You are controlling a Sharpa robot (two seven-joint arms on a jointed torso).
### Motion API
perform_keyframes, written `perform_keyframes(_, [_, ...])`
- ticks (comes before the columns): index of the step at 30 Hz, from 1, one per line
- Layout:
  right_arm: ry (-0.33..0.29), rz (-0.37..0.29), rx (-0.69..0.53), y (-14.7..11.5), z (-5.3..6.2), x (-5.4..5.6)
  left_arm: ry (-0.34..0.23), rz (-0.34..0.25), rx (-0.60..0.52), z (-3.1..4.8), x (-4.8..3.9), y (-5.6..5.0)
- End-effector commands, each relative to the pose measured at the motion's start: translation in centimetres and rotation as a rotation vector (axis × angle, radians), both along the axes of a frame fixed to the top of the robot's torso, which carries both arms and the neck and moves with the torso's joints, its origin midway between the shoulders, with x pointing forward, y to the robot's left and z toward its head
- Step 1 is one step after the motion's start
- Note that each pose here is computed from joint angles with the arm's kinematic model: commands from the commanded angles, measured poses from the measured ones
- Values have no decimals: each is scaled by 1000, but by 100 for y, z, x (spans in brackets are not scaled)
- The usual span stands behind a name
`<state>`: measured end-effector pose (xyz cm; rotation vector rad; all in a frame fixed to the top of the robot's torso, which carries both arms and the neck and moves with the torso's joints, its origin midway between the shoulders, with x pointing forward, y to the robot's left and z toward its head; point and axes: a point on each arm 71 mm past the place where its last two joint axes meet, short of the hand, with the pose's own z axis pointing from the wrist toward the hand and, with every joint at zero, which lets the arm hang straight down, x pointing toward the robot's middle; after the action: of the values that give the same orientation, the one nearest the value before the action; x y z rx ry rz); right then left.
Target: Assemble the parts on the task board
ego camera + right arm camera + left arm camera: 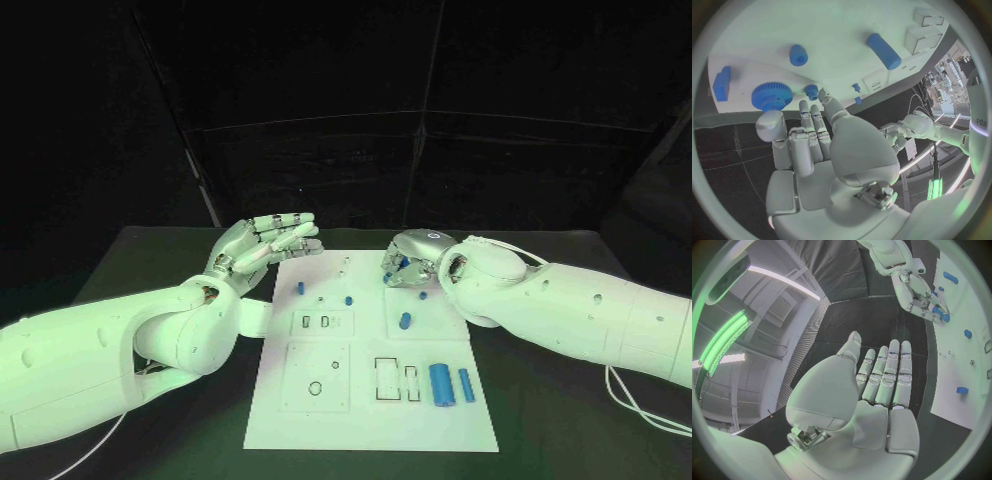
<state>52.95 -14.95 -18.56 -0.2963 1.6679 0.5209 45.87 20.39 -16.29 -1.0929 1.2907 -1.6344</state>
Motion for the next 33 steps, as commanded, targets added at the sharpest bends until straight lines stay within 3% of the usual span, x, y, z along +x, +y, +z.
perform_keyframes(1, [19, 6, -20, 24, -4, 3, -18, -9, -2, 23, -4, -22])
perform_keyframes(18, [57, 3, -53, 49, -56, 55, -11, -19, -4, 19, -1, -41])
perform_keyframes(33, [51, -15, -75, 89, -71, 99, -11, -32, -11, 21, -9, -59])
